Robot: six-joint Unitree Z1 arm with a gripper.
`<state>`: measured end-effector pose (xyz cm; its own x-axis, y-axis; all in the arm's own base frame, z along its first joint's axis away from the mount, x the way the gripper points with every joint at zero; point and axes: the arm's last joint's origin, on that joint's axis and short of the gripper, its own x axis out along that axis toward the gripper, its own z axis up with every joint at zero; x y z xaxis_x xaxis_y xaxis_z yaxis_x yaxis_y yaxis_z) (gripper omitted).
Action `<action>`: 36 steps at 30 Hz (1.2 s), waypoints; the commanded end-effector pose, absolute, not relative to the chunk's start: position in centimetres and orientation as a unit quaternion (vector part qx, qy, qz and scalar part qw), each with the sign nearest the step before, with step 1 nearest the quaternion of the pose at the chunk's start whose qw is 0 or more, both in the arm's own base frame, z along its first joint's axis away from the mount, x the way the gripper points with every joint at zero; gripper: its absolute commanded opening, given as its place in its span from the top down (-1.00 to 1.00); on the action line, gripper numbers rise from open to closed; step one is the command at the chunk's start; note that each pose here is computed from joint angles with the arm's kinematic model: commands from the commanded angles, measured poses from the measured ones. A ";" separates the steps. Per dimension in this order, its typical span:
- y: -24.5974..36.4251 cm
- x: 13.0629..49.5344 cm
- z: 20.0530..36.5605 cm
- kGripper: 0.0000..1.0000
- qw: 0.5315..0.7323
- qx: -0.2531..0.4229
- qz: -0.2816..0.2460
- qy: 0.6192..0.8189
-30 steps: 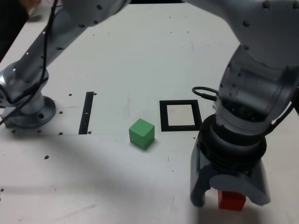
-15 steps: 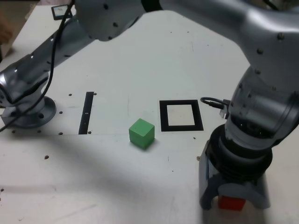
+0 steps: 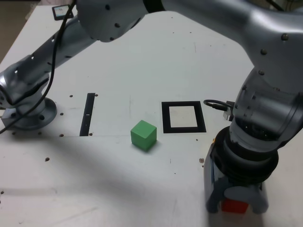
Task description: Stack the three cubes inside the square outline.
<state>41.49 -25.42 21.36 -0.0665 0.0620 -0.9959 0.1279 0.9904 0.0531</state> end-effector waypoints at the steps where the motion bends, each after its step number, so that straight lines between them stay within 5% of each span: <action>1: -25.3 41.5 21.7 0.20 0.683 0.063 -0.024 0.727; 14: -24.8 40.7 23.1 0.42 0.693 0.064 -0.028 0.718; 24: -19.1 34.1 32.5 0.41 0.727 0.066 -0.020 0.683; 27: -15.8 32.5 34.1 0.41 0.731 0.069 -0.011 0.678; 36: -5.8 31.9 33.7 0.41 0.703 0.072 0.015 0.708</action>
<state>32.78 -7.54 31.93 -0.0534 0.1354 -0.9894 0.1085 0.9857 0.1290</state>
